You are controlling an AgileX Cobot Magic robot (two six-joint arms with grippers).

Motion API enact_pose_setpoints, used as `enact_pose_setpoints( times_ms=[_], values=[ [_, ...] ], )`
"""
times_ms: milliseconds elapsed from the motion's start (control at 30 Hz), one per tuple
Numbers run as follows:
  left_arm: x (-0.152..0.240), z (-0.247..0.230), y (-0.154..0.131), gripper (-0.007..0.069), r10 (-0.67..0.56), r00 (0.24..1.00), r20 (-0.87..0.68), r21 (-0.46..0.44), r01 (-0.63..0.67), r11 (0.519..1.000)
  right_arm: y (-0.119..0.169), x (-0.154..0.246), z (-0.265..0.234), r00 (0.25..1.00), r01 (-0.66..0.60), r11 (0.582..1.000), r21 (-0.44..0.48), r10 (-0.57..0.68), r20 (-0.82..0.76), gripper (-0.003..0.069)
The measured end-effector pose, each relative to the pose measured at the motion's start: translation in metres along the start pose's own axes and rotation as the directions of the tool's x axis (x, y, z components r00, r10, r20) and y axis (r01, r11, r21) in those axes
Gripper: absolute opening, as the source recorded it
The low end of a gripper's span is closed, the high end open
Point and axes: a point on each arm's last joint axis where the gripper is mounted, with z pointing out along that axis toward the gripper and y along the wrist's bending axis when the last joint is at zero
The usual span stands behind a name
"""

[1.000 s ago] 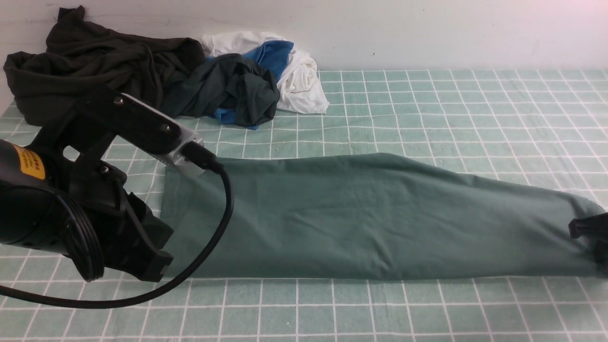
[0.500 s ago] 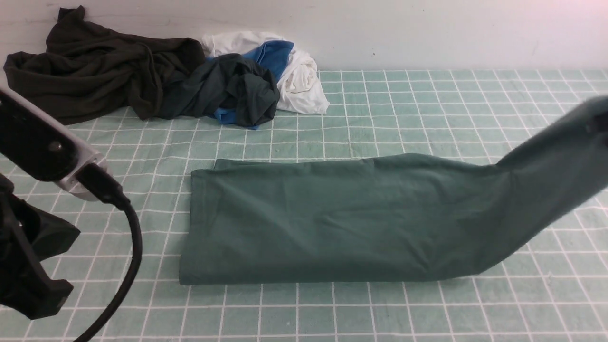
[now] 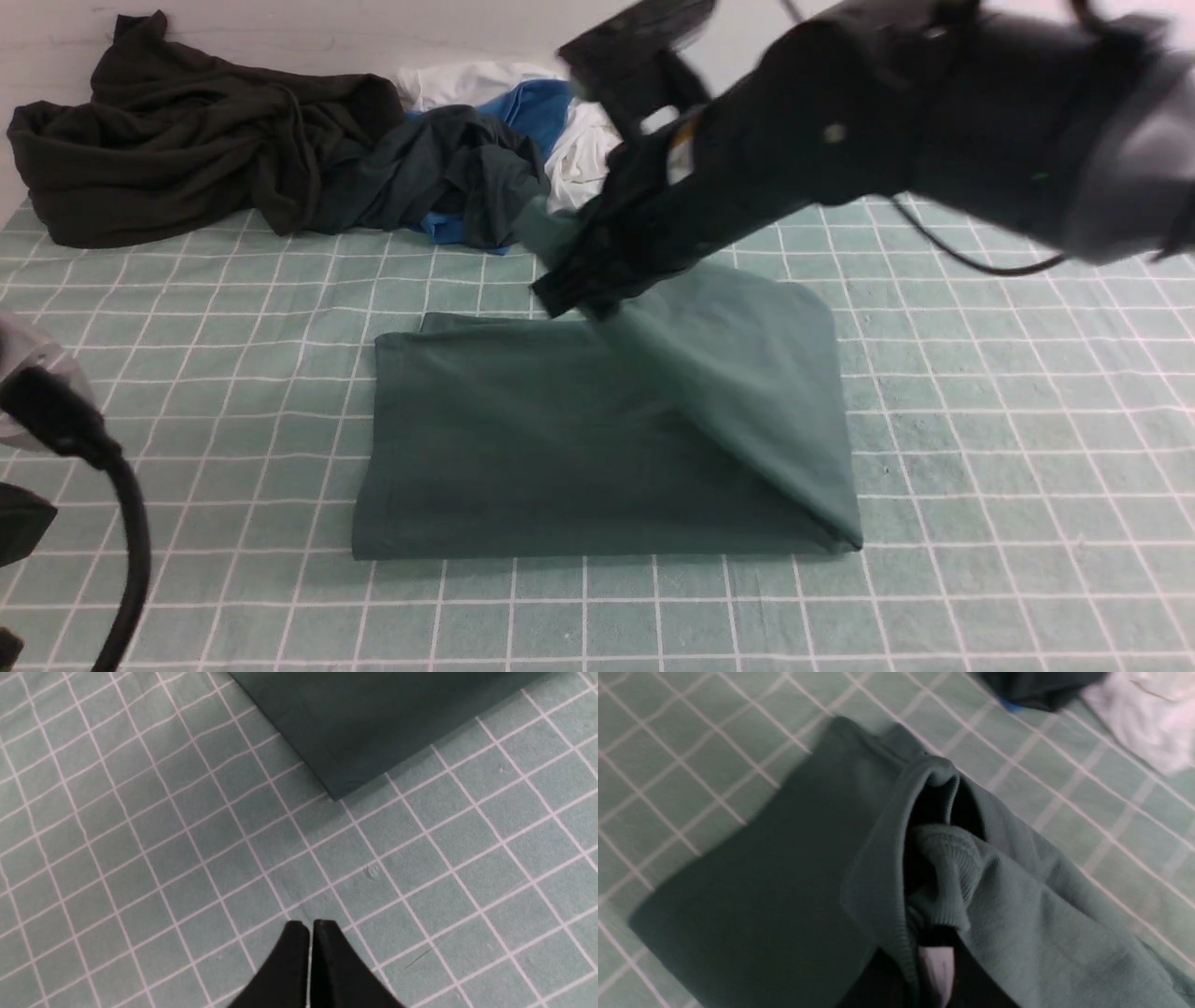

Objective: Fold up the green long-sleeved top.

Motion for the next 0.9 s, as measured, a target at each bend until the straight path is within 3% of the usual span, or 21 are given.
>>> enact_pose_setpoints(
  times_ms=[133,267,433,500,567,667,767,900],
  values=[
    [0.008,-0.009,0.001,-0.0003,0.002,1.0,0.002,-0.02,-0.002,1.0,0.028,-0.002,0.046,1.0,0.017,0.998,-0.062,-0.017,-0.001,0.0036],
    [0.014,-0.016,0.001,-0.0003,0.001,1.0,0.02,-0.035,0.0,0.999,0.039,-0.003,0.078,0.999,0.029,0.995,-0.1,-0.031,-0.019,0.0113],
    [0.033,-0.028,-0.002,-0.0003,-0.047,0.996,0.082,-0.047,0.051,0.998,0.042,-0.019,0.063,0.997,0.016,0.989,-0.146,-0.027,-0.073,0.036],
    [0.05,-0.028,-0.005,-0.0003,-0.071,0.991,0.111,-0.046,0.077,0.996,0.042,-0.027,0.043,0.993,0.028,0.987,-0.156,-0.044,-0.105,0.0433],
    [0.064,-0.027,-0.007,-0.0003,-0.09,0.986,0.144,-0.058,0.099,0.993,0.041,-0.032,0.023,0.989,0.058,0.984,-0.171,-0.081,-0.127,0.0457],
    [0.087,-0.024,-0.009,-0.0003,-0.111,0.962,0.25,-0.086,0.136,0.987,0.04,-0.044,-0.025,0.986,0.113,0.973,-0.199,-0.135,-0.102,0.0446],
    [0.102,-0.019,-0.012,-0.0003,-0.124,0.934,0.334,-0.097,0.165,0.982,0.037,-0.054,-0.07,0.987,0.144,0.969,-0.199,-0.155,-0.042,0.0383],
    [0.116,-0.014,-0.015,-0.0003,-0.114,0.893,0.434,-0.105,0.176,0.979,0.031,-0.057,-0.133,0.985,0.172,0.971,-0.168,-0.166,0.048,0.021]
  ],
)
